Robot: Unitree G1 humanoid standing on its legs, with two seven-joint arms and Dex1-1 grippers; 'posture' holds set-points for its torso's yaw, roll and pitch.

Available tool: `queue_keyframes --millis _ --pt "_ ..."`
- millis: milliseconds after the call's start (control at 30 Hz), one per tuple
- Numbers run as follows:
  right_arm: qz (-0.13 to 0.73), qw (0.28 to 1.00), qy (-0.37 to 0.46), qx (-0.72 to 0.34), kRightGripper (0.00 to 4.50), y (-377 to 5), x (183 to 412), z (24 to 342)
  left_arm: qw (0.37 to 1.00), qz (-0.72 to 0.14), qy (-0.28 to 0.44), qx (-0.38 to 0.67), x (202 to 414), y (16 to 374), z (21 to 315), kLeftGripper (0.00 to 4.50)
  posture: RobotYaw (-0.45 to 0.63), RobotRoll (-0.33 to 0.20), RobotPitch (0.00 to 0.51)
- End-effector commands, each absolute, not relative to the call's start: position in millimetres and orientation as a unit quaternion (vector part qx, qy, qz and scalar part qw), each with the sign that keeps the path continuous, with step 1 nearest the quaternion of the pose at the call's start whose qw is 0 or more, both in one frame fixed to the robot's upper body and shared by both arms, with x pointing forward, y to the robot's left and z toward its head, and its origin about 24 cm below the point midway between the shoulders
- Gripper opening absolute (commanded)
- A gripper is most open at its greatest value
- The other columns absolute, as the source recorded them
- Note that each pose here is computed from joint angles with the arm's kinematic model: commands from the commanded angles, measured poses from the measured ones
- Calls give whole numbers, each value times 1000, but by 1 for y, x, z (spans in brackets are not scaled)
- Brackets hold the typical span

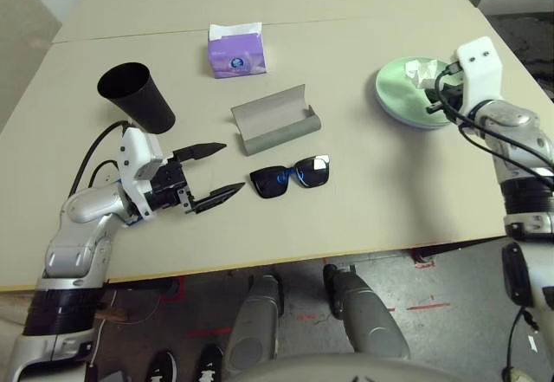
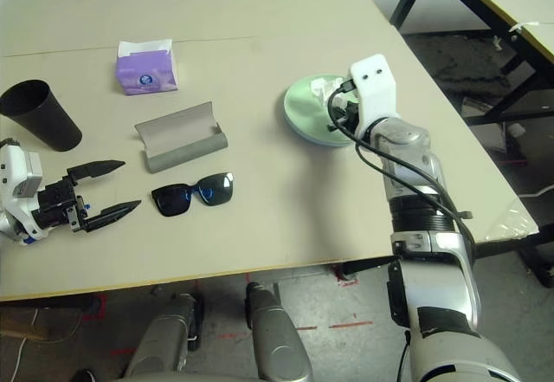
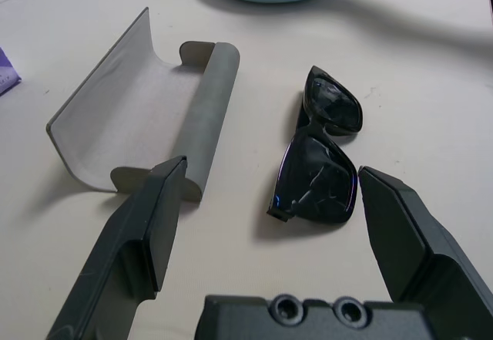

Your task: Organize and tidy the items on the table.

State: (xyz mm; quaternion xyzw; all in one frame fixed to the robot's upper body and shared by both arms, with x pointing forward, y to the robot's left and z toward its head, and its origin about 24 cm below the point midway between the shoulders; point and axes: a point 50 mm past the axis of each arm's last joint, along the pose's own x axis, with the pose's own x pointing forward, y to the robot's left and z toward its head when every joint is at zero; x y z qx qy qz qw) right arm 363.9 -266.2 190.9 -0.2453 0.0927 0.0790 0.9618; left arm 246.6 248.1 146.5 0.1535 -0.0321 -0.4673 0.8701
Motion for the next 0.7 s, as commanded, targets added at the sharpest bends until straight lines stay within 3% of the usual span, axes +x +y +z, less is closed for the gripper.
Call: queue_keyframes --millis 33,100,133,300,567,700 --pt "76 950 127 -275 3553 -282 348 190 867 -474 -21 152 244 247 141 4500 -110 0 225" --pt "76 943 143 -292 4314 -294 334 195 867 -474 -21 152 245 249 141 4500 -110 0 225" --pt "78 939 149 -299 4486 -300 326 201 867 -473 -20 152 245 249 140 4500 -117 0 226" --pt "135 936 143 -291 4486 -293 289 244 867 -475 -15 153 245 253 138 4500 -154 0 226" --pt "314 913 74 -250 4486 -182 276 305 862 -483 -12 155 253 255 136 4500 -185 0 231" --pt "393 871 82 -285 4486 -132 272 309 863 -479 -15 158 255 258 137 4500 -174 0 230"
